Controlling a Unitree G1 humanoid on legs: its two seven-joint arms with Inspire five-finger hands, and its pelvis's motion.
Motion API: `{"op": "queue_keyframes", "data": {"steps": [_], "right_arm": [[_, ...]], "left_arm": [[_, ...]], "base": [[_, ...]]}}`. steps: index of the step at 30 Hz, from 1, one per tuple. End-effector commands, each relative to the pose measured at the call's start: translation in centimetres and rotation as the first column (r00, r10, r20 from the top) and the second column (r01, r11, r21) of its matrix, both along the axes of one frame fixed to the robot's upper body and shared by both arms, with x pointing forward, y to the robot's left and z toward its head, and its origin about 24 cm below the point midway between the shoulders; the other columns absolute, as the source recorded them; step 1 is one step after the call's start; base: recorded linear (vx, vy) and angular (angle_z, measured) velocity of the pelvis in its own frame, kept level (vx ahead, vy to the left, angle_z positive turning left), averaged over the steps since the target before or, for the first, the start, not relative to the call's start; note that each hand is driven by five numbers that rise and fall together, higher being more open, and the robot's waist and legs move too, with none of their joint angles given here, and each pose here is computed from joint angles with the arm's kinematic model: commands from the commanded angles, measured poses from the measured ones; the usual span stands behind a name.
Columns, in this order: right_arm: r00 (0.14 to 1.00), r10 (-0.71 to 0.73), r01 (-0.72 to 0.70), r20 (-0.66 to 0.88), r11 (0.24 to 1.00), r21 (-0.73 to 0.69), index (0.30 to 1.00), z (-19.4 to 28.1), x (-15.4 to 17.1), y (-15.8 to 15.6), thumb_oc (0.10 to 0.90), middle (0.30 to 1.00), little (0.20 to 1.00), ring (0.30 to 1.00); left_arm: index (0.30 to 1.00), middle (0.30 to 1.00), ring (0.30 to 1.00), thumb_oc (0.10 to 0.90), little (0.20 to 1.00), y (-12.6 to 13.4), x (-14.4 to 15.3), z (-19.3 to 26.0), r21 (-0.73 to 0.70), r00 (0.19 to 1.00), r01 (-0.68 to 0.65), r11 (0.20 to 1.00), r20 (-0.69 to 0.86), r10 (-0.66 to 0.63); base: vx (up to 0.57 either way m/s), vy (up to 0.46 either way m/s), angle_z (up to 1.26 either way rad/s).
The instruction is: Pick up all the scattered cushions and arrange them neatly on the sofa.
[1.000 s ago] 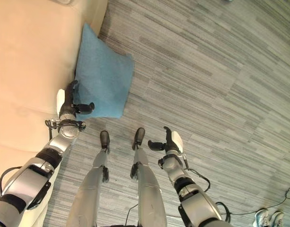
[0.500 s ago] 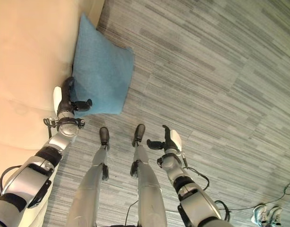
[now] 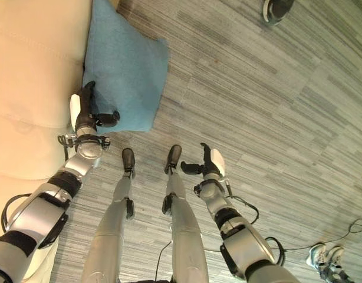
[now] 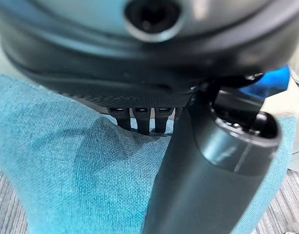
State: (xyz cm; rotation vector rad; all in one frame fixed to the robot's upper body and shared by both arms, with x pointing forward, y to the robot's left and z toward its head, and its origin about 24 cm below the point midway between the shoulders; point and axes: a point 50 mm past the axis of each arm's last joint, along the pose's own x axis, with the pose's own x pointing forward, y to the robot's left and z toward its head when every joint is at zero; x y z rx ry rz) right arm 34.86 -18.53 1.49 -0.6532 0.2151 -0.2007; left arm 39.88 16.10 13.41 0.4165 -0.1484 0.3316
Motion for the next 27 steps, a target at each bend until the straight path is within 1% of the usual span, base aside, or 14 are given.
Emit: {"op": "queue_keyframes", "data": {"steps": [1, 2, 6, 10, 17, 21, 22, 23, 24, 25, 27], "right_arm": [[0.997, -0.066, 0.064, -0.039, 0.997, -0.039, 0.900, -0.9, -0.7, -2.0, 0.800, 0.900, 0.900, 0.900], [0.997, -0.067, 0.066, -0.041, 0.997, -0.036, 0.900, -0.8, -0.7, -2.1, 0.800, 0.900, 0.900, 0.900], [0.997, -0.071, 0.070, -0.039, 0.997, -0.029, 0.900, -0.8, -0.7, -2.3, 0.800, 0.900, 0.900, 0.900], [0.996, -0.076, 0.075, -0.043, 0.997, -0.017, 0.900, -1.0, -1.0, -2.4, 0.800, 0.900, 0.900, 0.900], [0.991, -0.098, 0.101, -0.089, 0.994, 0.033, 0.900, -2.9, -2.8, -2.9, 0.800, 0.900, 0.900, 0.900], [0.973, -0.167, 0.189, -0.158, 0.973, 0.132, 0.900, -5.5, -5.6, -4.0, 0.800, 0.900, 0.900, 0.900], [0.973, -0.167, 0.189, -0.161, 0.973, 0.131, 0.900, -5.5, -5.7, -4.0, 0.800, 0.900, 0.900, 0.900], [0.958, -0.216, 0.252, -0.188, 0.949, 0.191, 0.900, -6.6, -7.3, -4.8, 0.800, 0.900, 0.900, 0.900], [0.958, -0.217, 0.252, -0.189, 0.949, 0.191, 0.900, -6.6, -7.3, -4.8, 0.800, 0.900, 0.900, 0.900], [0.940, -0.261, 0.311, -0.220, 0.922, 0.233, 0.900, -7.6, -8.9, -5.8, 0.800, 0.900, 0.900, 0.900], [0.919, -0.312, 0.373, -0.239, 0.884, 0.282, 0.900, -8.3, -10.4, -6.6, 0.800, 0.900, 0.900, 0.900]], "left_arm": [[0.300, 0.300, 0.300, 0.400, 0.300, -3.3, -0.1, -0.3, -0.077, 0.989, 0.146, 0.986, -0.001, -0.147], [0.300, 0.300, 0.300, 0.400, 0.300, -4.0, -0.3, -0.6, -0.095, 0.984, 0.176, 0.980, 0.001, -0.177], [0.300, 0.300, 0.300, 0.400, 0.300, -4.9, -0.7, -0.7, -0.112, 0.976, 0.219, 0.969, 0.013, -0.219], [0.300, 0.300, 0.300, 0.400, 0.300, -4.9, -0.9, -0.7, -0.134, 0.973, 0.231, 0.964, 0.026, -0.229], [0.300, 0.300, 0.300, 0.400, 0.300, -4.8, -1.8, -1.4, -0.173, 0.965, 0.261, 0.950, 0.043, -0.257], [0.300, 0.300, 0.300, 0.400, 0.300, -5.1, -3.1, -2.3, -0.185, 0.950, 0.312, 0.932, 0.053, -0.307], [0.300, 0.300, 0.300, 0.400, 0.300, -5.1, -3.1, -2.3, -0.187, 0.950, 0.311, 0.932, 0.051, -0.307], [0.300, 0.300, 0.300, 0.400, 0.300, -5.2, -3.8, -2.1, -0.185, 0.937, 0.349, 0.919, 0.079, -0.340], [0.300, 0.300, 0.300, 0.400, 0.300, -5.2, -3.8, -2.1, -0.185, 0.937, 0.349, 0.919, 0.079, -0.340], [0.300, 0.300, 0.300, 0.400, 0.300, -5.2, -4.4, -1.7, -0.170, 0.923, 0.384, 0.908, 0.109, -0.370], [0.300, 0.300, 0.300, 0.400, 0.300, -5.1, -5.2, -1.2, -0.142, 0.905, 0.419, 0.897, 0.144, -0.400]], "base": [[0.00, 0.000, 0.00], [0.00, 0.000, 0.00], [0.00, 0.000, 0.00], [0.00, 0.000, 0.00], [-0.01, -0.024, 0.00], [-0.04, -0.016, 0.00], [-0.08, -0.028, -0.01], [0.00, -0.036, -0.01], [-0.08, -0.051, 0.08], [-0.01, -0.058, 0.08], [0.00, -0.072, 0.08]]}}
